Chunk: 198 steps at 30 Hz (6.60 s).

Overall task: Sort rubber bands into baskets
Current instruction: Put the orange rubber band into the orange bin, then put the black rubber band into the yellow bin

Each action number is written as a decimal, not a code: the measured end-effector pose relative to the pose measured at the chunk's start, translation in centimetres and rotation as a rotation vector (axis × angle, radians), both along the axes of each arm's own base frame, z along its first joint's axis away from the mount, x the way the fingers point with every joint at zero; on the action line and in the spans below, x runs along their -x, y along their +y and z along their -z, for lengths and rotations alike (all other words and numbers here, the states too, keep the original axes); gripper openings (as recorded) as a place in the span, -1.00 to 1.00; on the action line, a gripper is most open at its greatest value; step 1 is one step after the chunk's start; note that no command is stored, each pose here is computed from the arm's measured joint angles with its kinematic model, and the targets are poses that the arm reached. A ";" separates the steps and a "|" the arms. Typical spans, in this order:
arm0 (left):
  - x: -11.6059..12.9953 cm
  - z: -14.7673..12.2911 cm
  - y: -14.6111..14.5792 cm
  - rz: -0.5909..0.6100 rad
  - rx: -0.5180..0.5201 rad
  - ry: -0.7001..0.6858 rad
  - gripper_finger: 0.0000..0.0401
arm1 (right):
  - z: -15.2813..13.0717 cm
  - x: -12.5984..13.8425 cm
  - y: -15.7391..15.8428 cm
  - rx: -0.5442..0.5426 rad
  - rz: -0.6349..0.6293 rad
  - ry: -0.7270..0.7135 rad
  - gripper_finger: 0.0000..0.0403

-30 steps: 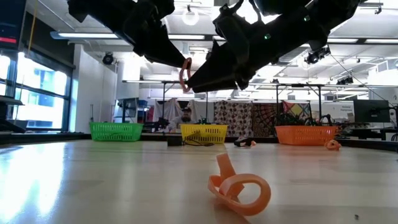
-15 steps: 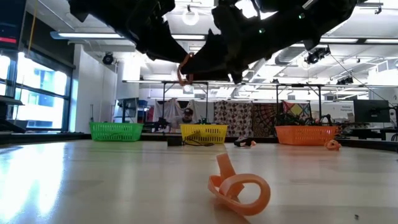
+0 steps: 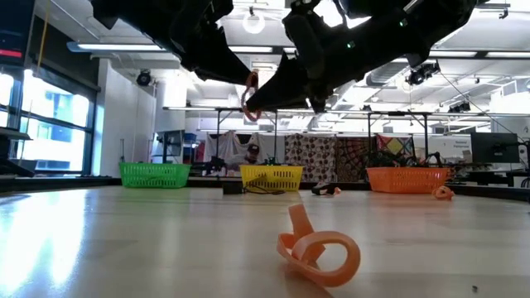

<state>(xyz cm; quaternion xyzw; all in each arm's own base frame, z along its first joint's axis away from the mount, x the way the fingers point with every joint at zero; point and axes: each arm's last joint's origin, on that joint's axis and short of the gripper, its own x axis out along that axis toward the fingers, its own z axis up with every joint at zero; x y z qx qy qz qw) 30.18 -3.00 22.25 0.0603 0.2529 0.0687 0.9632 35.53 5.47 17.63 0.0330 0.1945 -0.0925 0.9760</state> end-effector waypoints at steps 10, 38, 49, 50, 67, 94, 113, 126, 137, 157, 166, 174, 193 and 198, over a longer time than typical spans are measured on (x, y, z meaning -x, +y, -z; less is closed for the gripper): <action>1.1 2.3 -0.1 0.033 0.040 -0.093 -0.42 | 0.6 0.3 -0.1 -0.002 0.036 0.066 -1.00; 5.3 6.7 1.3 0.044 0.193 -0.277 -0.27 | -6.8 12.2 -14.2 0.036 0.764 0.451 -1.00; 5.2 6.6 1.3 0.045 0.193 -0.288 -0.27 | -5.2 17.2 -23.2 -0.081 1.060 0.594 -1.00; 5.2 6.6 1.3 0.045 0.193 -0.288 -0.27 | -5.0 17.6 -23.8 -0.090 1.078 0.605 -1.00; 5.2 6.5 1.3 0.043 0.194 -0.294 -0.27 | -0.2 19.5 -28.1 -0.200 1.099 0.819 -0.93; 5.2 6.5 1.4 0.013 0.180 -0.297 -0.27 | -4.1 19.0 -25.4 -0.148 0.891 0.708 -0.94; 5.2 6.5 1.4 0.013 0.172 -0.297 -0.27 | -0.8 19.1 -6.2 -0.402 0.442 0.520 -0.89; 5.2 6.5 1.4 0.013 0.172 -0.295 -0.27 | 0.3 22.4 -0.1 -0.554 0.520 0.722 -0.23; 5.2 6.5 1.4 0.013 0.172 -0.295 -0.27 | 1.0 23.2 0.8 -0.555 0.575 0.826 -0.20; 5.2 6.5 1.4 0.013 0.172 -0.297 -0.27 | 0.6 19.1 2.6 -0.374 0.506 0.874 -0.94; 5.1 6.0 1.5 0.119 0.113 -0.335 -0.39 | -2.8 14.7 -0.7 -0.230 0.485 0.620 -0.99; 4.9 6.4 2.9 0.085 0.111 -0.318 -0.70 | -4.6 10.8 -6.3 -0.169 0.411 0.353 -1.00; 5.1 6.1 6.0 0.105 0.074 -0.362 -1.00 | -6.7 1.4 -18.9 -0.032 0.331 0.426 -1.00; 6.2 6.6 6.1 0.095 0.075 -0.406 -1.00 | -6.2 -0.5 -22.7 -0.036 0.326 0.447 -1.00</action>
